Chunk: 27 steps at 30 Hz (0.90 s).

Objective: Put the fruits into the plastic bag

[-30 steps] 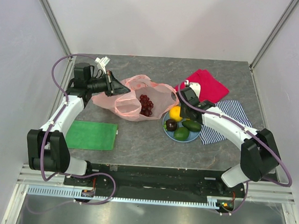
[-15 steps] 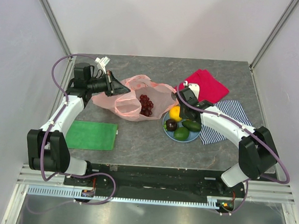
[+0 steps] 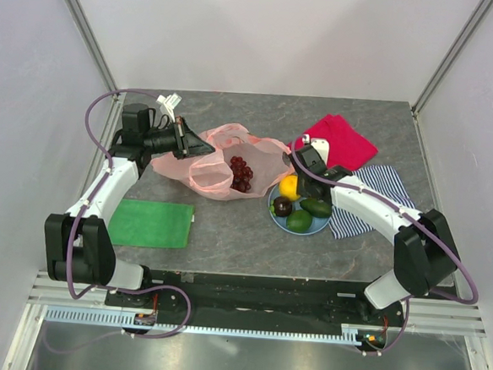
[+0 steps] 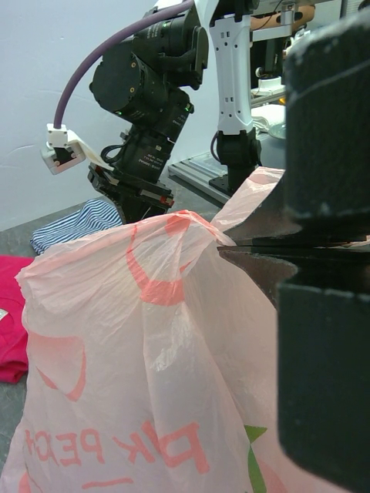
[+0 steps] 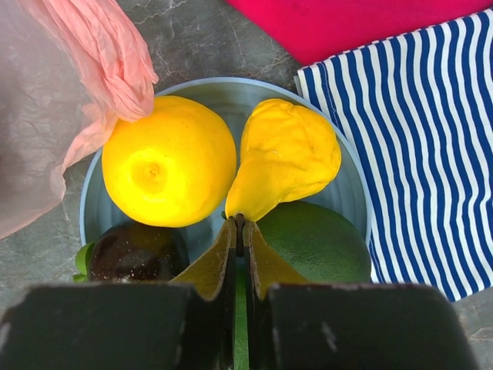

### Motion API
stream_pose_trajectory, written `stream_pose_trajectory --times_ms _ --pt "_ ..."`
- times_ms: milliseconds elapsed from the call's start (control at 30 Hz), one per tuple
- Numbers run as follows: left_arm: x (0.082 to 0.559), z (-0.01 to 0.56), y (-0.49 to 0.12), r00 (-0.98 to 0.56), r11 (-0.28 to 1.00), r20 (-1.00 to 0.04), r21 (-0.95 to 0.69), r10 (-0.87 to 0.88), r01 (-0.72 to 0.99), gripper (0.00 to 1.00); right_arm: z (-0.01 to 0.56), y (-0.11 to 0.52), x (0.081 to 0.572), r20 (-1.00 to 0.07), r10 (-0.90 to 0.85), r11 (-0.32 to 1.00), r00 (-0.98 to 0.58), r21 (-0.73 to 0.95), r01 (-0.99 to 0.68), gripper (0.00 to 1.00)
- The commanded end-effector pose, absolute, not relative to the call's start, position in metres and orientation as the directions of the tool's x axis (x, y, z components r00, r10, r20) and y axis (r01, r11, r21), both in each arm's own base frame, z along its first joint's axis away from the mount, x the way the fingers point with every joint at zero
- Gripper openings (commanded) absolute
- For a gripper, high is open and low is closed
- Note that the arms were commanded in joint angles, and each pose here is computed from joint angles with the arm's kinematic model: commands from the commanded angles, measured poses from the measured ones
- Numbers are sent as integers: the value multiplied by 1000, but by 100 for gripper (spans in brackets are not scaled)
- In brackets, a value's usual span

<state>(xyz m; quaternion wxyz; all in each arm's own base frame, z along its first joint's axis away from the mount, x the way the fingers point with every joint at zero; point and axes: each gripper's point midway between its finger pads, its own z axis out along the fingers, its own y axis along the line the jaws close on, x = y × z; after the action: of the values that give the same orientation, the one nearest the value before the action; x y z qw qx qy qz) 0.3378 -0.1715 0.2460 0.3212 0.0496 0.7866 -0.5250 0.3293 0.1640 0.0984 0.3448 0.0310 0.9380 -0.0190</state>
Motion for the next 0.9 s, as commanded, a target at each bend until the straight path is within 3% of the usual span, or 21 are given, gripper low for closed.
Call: stream_pose_trajectory --times_ms 0,667,867 --pt "338 260 -171 -752 441 -614 -759 -240 479 2 121 156 333 -683 41 996 -729 -32 85 0" --pt "338 260 -171 -751 439 -616 -758 -238 483 2 165 135 325 -744 41 991 -667 -55 122 0" --pt "337 260 -171 -751 438 -616 -758 -237 483 1 201 146 321 -771 77 997 -632 44 68 0"
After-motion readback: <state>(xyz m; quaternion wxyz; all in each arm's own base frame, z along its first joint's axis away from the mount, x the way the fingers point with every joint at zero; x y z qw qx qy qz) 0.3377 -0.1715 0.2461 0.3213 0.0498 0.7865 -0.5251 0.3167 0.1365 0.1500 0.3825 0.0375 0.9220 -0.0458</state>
